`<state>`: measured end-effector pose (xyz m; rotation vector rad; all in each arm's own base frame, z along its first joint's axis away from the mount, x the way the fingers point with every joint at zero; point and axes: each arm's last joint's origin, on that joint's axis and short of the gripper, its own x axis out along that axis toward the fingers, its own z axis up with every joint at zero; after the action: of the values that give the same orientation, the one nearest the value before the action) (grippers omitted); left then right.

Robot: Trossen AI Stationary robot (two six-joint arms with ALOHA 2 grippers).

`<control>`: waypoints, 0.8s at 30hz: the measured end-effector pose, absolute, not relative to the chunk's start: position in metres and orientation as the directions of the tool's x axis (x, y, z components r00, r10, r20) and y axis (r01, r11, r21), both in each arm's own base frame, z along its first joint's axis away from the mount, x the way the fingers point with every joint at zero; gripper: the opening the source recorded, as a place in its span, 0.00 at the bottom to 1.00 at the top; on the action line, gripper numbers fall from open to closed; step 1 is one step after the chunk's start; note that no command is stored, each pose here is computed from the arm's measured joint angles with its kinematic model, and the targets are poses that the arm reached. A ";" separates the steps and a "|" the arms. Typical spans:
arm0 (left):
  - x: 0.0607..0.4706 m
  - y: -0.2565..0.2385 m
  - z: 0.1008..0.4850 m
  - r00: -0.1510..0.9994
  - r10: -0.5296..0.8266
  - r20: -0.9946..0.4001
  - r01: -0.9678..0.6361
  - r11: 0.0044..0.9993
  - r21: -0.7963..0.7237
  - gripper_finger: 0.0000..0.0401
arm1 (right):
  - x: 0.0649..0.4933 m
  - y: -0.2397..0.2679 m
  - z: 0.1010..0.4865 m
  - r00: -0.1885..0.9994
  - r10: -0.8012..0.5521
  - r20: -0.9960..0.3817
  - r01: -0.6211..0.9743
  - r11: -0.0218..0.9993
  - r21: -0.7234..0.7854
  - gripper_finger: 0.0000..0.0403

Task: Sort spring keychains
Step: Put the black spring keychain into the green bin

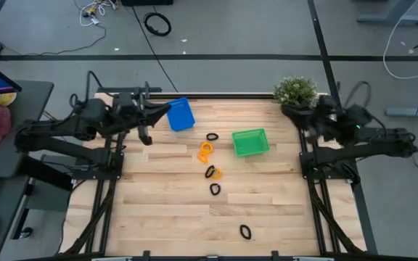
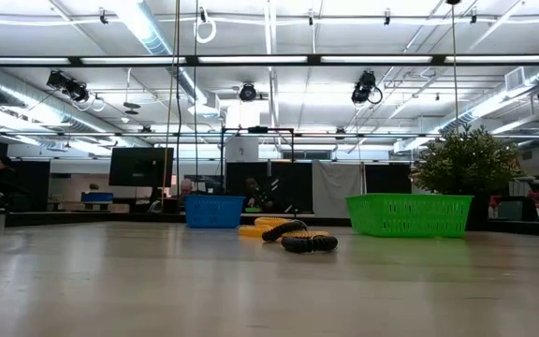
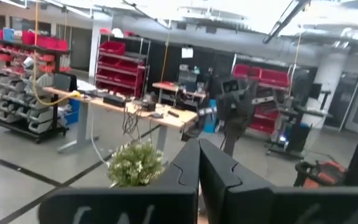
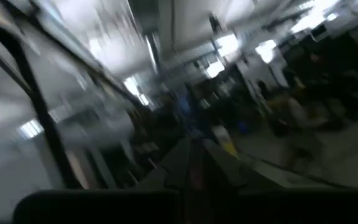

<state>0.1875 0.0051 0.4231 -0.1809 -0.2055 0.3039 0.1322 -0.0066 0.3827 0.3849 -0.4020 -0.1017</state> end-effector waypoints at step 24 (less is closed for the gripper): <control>0.205 -0.005 0.401 0.996 0.090 -0.005 -0.089 0.980 -0.178 0.01 | 0.235 -0.001 0.413 0.974 0.127 -0.190 -0.066 0.952 0.300 0.12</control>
<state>0.2048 -0.0053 0.4010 -0.1788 -0.0032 0.0903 0.2351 -0.0011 0.4128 0.2965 0.2090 0.0992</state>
